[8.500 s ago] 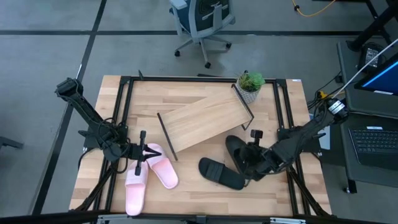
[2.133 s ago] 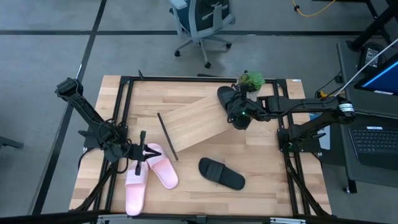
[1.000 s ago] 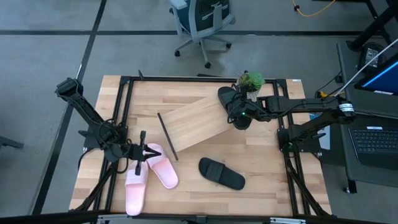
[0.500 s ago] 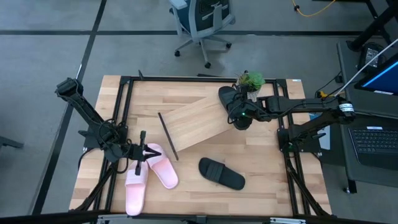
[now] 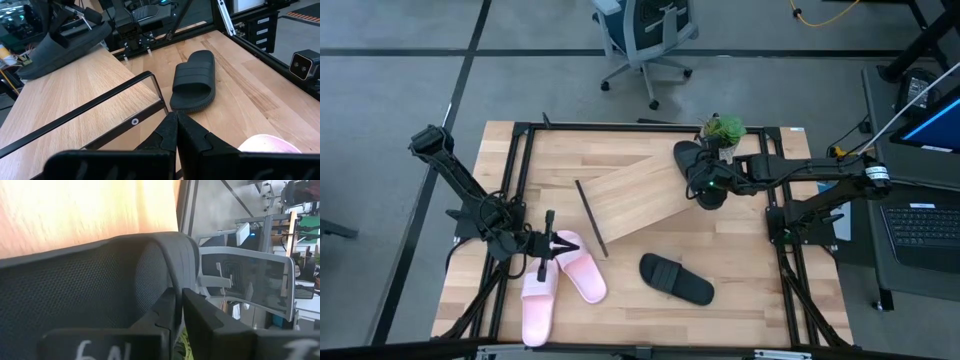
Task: Pick and place slides into the shelf
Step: Put the right black slide on the shelf
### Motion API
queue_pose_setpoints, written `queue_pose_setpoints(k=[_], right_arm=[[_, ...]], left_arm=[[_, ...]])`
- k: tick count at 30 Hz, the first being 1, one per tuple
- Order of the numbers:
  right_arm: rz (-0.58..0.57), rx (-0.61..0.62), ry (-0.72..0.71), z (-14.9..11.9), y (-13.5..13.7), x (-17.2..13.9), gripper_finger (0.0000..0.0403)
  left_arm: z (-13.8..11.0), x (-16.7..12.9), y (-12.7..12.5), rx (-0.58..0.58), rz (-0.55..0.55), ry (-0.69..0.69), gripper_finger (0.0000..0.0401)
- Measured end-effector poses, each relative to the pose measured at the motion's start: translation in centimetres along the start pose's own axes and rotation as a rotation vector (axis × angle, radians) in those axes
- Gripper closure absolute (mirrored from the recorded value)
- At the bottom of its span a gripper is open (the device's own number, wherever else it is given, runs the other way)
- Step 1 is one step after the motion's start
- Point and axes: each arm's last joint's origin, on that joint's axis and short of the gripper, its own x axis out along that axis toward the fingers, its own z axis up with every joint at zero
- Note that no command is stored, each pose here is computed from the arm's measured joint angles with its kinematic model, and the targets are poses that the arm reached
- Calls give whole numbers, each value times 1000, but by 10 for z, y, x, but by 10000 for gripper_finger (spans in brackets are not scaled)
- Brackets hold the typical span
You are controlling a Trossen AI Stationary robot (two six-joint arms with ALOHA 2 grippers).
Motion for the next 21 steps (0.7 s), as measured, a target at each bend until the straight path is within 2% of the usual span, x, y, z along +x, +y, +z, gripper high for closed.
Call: queue_pose_setpoints(k=[21], right_arm=[[0,-2,1,0,0,0,370]], left_arm=[[0,0,0,0,0,0,401]])
